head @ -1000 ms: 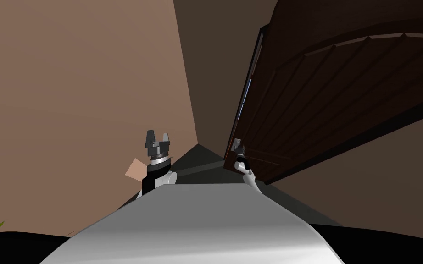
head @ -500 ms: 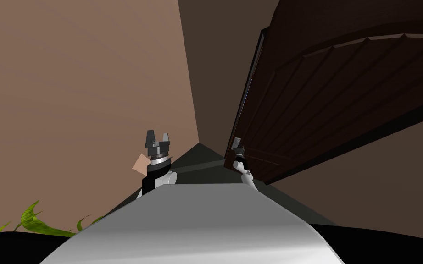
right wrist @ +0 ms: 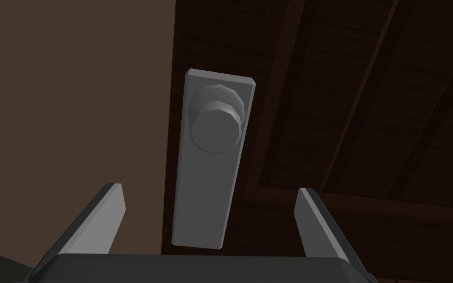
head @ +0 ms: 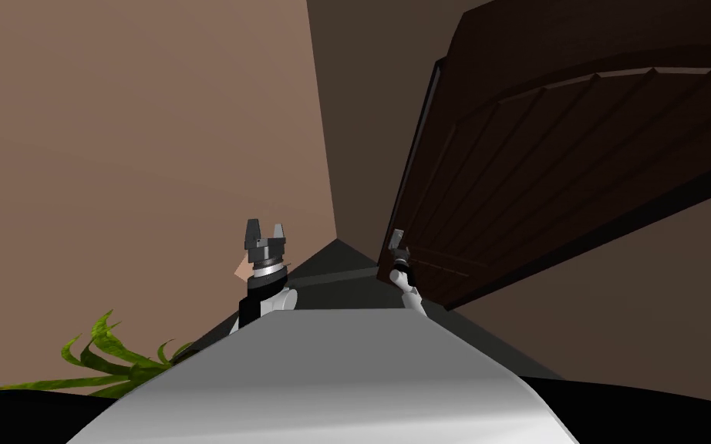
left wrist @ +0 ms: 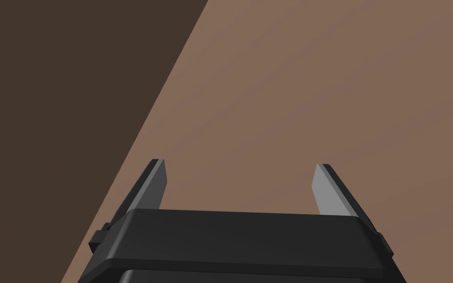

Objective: Pull the door open

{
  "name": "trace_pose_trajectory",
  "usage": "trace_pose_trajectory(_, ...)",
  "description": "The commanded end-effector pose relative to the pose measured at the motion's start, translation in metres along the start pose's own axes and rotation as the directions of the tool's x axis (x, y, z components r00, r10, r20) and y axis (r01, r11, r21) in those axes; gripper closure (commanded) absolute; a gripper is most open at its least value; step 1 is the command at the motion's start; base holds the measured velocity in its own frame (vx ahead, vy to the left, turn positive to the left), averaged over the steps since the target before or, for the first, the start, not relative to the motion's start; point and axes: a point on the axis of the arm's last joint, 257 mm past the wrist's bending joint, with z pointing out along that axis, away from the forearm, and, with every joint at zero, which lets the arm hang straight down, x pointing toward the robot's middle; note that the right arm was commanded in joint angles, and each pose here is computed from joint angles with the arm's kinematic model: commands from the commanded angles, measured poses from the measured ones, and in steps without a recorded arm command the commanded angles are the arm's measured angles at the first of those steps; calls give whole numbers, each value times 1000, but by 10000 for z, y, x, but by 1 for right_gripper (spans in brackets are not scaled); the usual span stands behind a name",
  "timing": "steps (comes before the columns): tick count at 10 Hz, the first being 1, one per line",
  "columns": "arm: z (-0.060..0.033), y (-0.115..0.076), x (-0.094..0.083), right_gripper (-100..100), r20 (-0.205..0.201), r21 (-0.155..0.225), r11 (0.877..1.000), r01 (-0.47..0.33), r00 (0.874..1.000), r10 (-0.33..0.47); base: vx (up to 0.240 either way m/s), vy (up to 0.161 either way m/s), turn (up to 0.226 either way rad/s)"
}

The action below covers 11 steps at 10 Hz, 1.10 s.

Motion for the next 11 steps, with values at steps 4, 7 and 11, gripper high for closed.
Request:
trace_pose_trajectory(4,6,149,-50,-100,10,-23,996,-83,996,83,-27,-13,46)
trace_pose_trajectory(7,44,524,-107,-100,11,-57,995,-83,996,84,188,-11,133)
trace_pose_trajectory(11,48,852,-139,-100,10,-85,993,-82,996,83,174,-43,97)
